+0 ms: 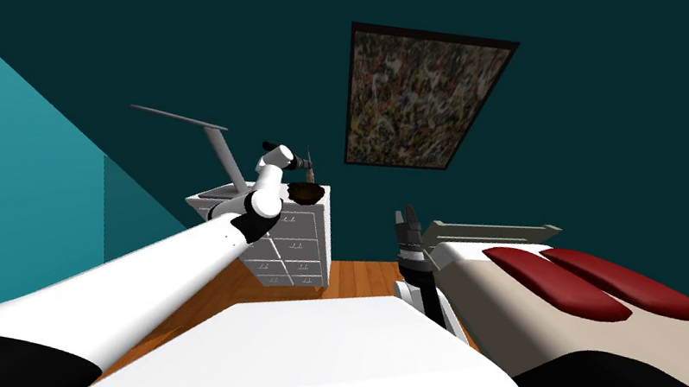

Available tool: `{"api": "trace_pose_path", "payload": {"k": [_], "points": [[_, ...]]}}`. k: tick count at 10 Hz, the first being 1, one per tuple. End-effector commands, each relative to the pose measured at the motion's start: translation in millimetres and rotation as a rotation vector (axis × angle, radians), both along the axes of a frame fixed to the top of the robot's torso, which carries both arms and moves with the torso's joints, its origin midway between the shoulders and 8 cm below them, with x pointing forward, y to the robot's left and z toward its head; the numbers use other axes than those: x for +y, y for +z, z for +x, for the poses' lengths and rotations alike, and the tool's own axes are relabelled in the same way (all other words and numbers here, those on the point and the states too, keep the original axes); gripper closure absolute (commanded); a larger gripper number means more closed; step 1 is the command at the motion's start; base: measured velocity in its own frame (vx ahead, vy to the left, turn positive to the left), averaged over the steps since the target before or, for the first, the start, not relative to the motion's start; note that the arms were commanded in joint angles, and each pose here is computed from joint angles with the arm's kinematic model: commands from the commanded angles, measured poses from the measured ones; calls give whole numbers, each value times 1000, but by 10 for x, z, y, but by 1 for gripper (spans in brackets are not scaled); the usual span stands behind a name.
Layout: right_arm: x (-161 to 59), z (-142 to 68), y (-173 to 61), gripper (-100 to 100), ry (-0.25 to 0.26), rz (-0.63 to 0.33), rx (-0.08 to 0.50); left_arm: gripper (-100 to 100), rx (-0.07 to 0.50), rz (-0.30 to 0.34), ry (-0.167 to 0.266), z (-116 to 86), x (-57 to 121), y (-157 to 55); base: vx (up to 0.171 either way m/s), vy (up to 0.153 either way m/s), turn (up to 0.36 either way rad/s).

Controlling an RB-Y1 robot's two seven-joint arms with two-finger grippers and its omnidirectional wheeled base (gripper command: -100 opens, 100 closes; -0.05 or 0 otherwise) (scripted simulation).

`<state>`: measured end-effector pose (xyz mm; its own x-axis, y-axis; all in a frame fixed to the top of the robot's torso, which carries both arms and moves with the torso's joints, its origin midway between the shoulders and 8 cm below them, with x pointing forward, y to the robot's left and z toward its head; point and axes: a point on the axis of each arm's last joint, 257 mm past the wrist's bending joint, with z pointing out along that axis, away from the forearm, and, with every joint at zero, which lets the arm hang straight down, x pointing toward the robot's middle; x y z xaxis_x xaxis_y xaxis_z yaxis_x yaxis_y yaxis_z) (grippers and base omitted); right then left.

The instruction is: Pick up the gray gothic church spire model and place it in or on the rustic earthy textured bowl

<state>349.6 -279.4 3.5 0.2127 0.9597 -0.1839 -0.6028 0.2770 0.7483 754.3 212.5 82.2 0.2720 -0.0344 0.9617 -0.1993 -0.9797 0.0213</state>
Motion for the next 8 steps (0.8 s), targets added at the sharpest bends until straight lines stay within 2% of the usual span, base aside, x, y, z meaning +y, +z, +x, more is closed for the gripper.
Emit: {"api": "trace_pose_path", "payload": {"k": [1, 2, 3, 5, 6, 7, 8], "points": [[0, 0, 0, 0, 0, 0, 0, 100, 0, 0, 0, 0, 0, 0, 0, 0, 0], [0, 0, 0, 0, 0, 0, 0, 0, 0, 0, 0, 0, 0, 0, 0, 0, 0], [0, 0, 0, 0, 0, 0, 0, 100, 1, -2, -3, -3, -20, 5, -68, 9, 19], [1, 0, 1, 0, 0, 0, 0, 100, 1, -5, -6, -5, -39, 20, -223, -11, 46], [1, 1, 1, 0, 0, 0, 0, 0, -5, -4, -4, 3, -34, 50, -96, -17, 3], [0, 1, 0, 0, 0, 0, 0, -100, -45, -47, 23, 10, 97, 203, -137, -71, -48], [1, 1, 1, 0, 0, 0, 0, -100, -59, -61, 33, 10, 149, 259, -199, -98, -27]]}}
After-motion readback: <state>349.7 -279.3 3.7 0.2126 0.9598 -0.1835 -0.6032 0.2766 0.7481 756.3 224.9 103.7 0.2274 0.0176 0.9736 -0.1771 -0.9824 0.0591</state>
